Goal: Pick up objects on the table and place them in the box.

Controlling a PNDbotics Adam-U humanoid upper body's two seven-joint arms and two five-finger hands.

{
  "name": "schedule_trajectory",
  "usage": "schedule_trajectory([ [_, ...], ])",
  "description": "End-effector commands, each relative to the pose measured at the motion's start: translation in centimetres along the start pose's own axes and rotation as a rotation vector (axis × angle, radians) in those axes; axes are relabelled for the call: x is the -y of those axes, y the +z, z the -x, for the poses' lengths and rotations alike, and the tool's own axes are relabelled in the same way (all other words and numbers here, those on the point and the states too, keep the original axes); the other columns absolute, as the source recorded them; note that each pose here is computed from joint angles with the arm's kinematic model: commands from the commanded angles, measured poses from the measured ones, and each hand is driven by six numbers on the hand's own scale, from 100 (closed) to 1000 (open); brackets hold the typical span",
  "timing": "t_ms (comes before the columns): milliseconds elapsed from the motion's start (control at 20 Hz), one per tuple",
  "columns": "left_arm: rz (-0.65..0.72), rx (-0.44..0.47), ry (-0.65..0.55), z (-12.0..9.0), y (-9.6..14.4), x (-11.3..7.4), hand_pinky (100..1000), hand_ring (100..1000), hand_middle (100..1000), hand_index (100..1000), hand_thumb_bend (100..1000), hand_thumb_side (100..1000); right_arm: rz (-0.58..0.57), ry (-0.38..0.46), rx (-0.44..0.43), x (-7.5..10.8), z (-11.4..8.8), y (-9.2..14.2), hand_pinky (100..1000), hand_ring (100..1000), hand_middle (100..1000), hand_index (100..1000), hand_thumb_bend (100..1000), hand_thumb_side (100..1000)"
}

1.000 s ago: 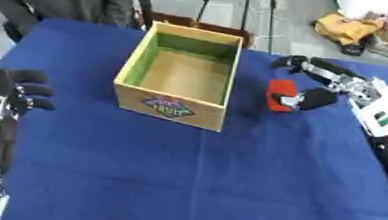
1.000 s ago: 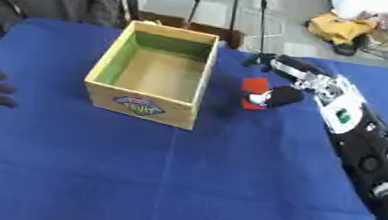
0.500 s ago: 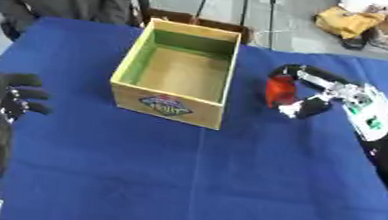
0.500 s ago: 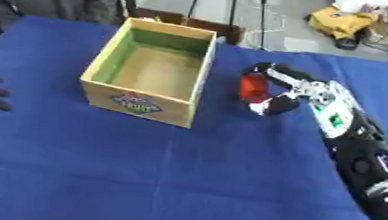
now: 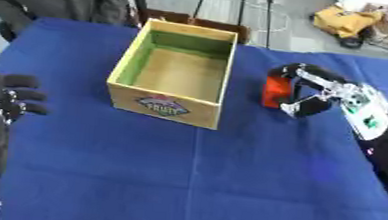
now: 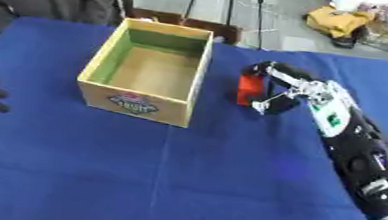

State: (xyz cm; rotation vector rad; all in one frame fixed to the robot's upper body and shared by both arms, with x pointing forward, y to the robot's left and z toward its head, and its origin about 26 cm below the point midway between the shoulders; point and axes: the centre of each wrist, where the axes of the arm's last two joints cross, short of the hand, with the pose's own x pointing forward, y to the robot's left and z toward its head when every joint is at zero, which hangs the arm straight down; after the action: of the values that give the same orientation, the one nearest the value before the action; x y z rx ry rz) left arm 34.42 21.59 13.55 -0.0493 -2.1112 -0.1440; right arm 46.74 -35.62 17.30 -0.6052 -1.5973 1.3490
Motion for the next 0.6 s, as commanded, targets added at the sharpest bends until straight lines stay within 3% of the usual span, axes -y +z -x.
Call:
schedule_trajectory([
  [50, 0.006, 0.024, -0.004, -0.6, -0.3, 0.0, 519, 602, 605, 677, 642, 833, 0.095, 0.002, 0.013, 1.4, -0.4, 0.1, 397, 481, 494, 831, 100, 100],
  [600, 0.006, 0.027, -0.012, -0.6, -0.3, 0.0, 520, 602, 605, 677, 649, 831, 0.268, -0.002, 0.17, 6.0, -4.9, -0.9, 388, 458, 500, 837, 100, 100],
])
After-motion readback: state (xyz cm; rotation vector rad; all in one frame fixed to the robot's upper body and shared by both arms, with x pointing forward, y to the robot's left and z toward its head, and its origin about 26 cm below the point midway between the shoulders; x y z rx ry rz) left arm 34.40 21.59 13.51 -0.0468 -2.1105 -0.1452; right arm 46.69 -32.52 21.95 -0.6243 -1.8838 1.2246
